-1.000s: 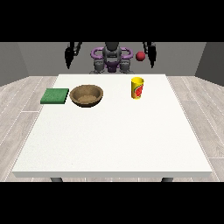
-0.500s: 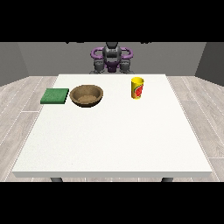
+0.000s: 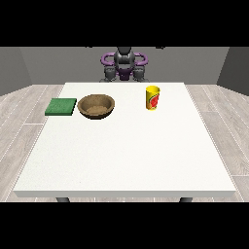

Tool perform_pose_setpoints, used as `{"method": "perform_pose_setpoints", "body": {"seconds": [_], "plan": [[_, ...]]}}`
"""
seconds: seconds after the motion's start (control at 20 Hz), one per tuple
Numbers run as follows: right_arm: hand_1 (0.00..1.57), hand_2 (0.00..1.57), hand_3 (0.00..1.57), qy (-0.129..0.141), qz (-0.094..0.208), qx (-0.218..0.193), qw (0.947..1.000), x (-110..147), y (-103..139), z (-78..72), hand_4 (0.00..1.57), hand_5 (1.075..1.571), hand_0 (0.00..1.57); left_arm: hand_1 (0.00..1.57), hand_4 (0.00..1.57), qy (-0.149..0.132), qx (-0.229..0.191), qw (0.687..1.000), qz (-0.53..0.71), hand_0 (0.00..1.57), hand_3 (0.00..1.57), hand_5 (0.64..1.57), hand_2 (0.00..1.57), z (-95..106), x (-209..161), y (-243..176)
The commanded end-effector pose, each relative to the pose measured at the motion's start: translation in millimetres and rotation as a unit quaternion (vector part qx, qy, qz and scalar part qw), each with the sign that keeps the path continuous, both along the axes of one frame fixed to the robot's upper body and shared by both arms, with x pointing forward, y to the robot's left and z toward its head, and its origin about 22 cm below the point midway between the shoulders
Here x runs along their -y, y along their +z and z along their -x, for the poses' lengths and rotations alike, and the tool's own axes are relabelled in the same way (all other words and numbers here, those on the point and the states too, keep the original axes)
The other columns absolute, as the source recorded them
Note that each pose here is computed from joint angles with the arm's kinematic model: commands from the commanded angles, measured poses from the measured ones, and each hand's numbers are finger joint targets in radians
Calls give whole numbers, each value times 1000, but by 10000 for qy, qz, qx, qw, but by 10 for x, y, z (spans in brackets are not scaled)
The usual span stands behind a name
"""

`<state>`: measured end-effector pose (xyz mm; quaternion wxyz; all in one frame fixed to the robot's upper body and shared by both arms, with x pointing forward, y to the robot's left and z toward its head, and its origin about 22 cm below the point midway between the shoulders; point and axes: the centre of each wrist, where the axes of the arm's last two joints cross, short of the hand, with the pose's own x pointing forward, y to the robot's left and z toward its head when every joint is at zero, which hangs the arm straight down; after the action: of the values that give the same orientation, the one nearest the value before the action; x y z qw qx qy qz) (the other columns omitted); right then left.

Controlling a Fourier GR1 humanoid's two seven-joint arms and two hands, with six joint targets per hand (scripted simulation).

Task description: Pick the cup and pour the ball into the bowl, then pick the bowl and place it on the pad

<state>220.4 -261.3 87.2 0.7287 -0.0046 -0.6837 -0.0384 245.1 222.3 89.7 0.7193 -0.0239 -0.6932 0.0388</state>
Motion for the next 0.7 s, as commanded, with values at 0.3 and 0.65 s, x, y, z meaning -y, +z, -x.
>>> {"method": "perform_pose_setpoints", "body": {"seconds": [0.3,0.65], "plan": [[0,0,0,224,-129,1440,9892,-217,-26,-229,707,1542,0,0,550,156,1489,9876,-473,0,0,1513,0,-416,-149,53],[0,0,0,232,9,1817,9831,137,116,-371,678,1547,0,0,407,245,1738,9823,-660,0,0,1484,0,-478,-337,-586]]}}
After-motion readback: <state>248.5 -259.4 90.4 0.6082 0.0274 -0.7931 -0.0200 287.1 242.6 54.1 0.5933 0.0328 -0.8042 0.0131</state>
